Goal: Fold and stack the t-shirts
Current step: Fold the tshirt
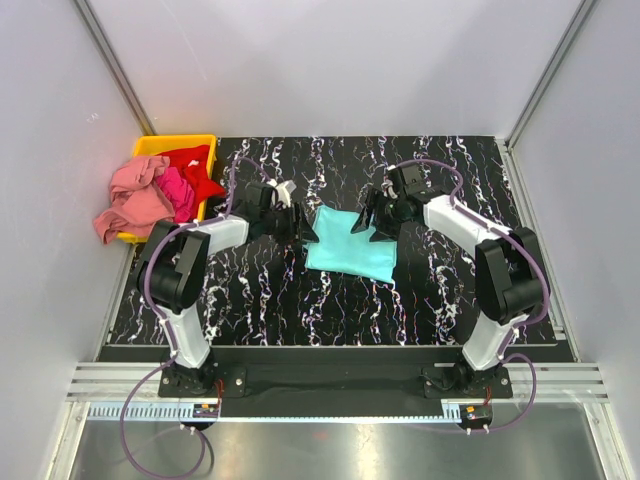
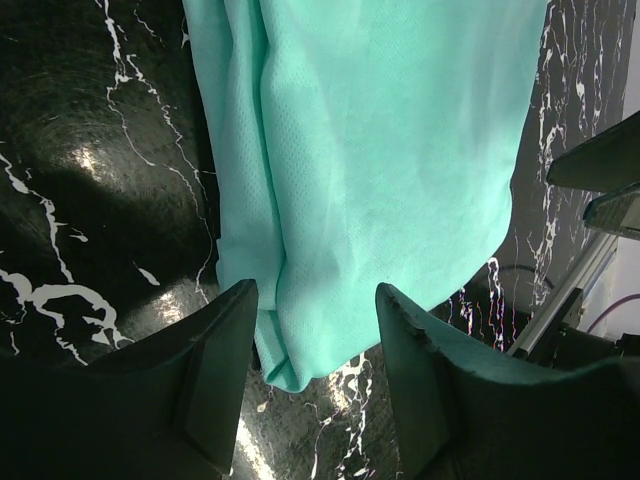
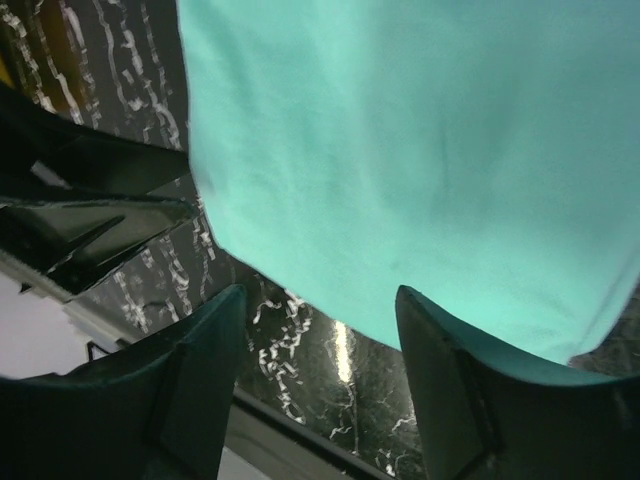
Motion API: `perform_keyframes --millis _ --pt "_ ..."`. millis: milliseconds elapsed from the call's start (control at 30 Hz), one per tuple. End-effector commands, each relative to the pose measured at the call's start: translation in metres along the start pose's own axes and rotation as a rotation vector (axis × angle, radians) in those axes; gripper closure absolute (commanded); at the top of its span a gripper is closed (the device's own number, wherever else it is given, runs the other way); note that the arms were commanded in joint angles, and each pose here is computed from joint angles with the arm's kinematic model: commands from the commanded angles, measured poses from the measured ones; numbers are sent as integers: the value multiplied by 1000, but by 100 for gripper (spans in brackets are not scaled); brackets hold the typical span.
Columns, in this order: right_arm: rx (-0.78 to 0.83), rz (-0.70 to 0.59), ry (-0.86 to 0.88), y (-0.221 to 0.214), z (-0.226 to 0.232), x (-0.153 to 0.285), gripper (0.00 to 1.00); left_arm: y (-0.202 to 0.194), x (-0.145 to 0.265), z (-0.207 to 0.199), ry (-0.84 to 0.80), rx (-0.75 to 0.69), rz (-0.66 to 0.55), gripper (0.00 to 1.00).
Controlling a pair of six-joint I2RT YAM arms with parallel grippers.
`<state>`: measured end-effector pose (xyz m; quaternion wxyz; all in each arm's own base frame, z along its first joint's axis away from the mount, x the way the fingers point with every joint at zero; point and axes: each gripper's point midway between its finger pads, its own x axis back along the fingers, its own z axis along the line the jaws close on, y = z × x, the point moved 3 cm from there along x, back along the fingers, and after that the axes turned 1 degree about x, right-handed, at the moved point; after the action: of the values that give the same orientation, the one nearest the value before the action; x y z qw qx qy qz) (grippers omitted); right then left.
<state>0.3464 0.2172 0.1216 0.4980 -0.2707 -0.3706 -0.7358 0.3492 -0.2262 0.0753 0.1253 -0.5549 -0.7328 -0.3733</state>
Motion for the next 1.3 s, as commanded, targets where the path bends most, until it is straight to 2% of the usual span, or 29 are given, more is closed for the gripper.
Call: perform_keyframes --millis 0,200,367,833,1000,1133,1267 --pt "33 -76 -77 6 -8 17 29 8 -1 -2 0 -49 -39 45" --pt "44 -24 -42 -2 -9 6 28 17 -2 -4 -9 -119 -82 45" --pt "39 -18 -70 -12 -19 8 29 18 0 7 62 -168 -79 44" --pt "-36 -66 -322 -25 -80 22 21 -5 -16 1 22 -165 -16 49" --pt "-77 -90 -324 -34 -98 25 20 -6 -15 -4 25 -160 -9 53" --pt "-90 -56 -332 -49 -110 17 20 -8 -14 -9 12 -115 26 56" --pt "-83 -57 -284 -53 -110 10 20 -13 -11 -7 30 -91 49 53"
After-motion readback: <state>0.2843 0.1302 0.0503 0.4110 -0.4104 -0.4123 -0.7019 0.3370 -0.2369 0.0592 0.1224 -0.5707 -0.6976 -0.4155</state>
